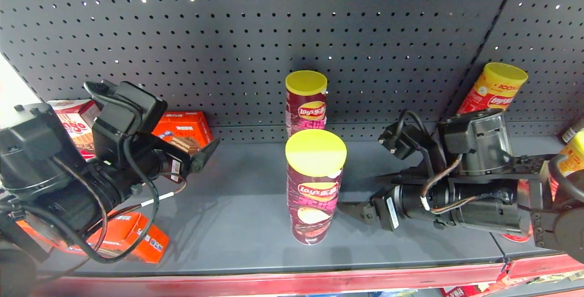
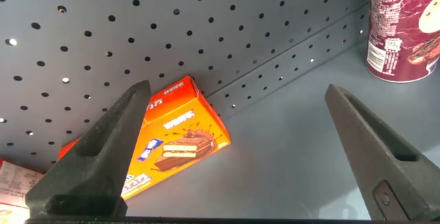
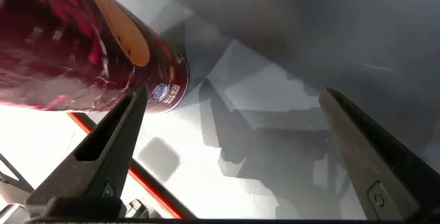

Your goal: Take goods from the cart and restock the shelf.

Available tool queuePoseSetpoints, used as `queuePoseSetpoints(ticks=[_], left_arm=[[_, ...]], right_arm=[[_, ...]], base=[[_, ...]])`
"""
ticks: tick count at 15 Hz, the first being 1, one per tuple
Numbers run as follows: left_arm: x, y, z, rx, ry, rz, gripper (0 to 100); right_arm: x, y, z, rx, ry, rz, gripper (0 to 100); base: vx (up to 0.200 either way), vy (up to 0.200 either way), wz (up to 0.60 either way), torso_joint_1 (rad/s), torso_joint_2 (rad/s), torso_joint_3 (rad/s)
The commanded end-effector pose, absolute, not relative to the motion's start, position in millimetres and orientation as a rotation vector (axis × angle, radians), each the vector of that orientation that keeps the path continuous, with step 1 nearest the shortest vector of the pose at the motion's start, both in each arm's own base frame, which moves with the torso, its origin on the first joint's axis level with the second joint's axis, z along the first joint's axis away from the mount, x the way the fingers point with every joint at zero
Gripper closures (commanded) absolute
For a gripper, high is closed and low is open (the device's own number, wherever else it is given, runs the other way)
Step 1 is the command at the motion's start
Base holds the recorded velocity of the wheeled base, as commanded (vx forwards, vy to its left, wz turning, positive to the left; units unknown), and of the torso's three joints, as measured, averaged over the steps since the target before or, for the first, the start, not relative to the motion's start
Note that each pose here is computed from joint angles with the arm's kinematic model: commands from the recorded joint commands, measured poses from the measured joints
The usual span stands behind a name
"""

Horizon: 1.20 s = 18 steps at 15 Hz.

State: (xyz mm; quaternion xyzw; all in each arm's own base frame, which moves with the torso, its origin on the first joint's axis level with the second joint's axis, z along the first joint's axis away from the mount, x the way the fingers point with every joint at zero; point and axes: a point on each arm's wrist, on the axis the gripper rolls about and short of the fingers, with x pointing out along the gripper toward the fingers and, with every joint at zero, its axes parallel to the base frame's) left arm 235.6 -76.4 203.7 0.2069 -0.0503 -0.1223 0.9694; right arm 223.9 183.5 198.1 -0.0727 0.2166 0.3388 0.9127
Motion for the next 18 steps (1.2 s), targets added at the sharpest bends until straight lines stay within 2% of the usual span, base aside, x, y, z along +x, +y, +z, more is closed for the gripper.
queuePoseSetpoints(ticks=[1,7,11,14,18], left_arm=[[228.7,-74.2,204.4,0.417,-0.105,-0.246,0],[204.8,-62.4,220.0,0.404,-0.163,-0.227,0],[186.6,-59.3,232.4,0.393,-0.211,-0.229,0],[169.4,-53.9,242.1,0.379,-0.27,-0.214,0],[125.7,-39.3,226.6,0.364,-0.286,-0.209,0]], right_arm=[[210.3,167.4,224.8,-0.115,0.354,0.686,0],[171.6,134.9,279.3,-0.107,0.049,0.659,0],[118.6,92.0,309.1,-0.052,-0.146,0.619,0],[74.7,57.1,307.3,-0.034,-0.184,0.582,0],[22.6,14.8,274.0,-0.005,-0.252,0.548,0]], base=[[0.0,0.0,0.0,0.0,0.0,0.0],[0.0,0.0,0.0,0.0,0.0,0.0],[0.0,0.0,0.0,0.0,0.0,0.0],[0.0,0.0,0.0,0.0,0.0,0.0],[0.0,0.0,0.0,0.0,0.0,0.0]])
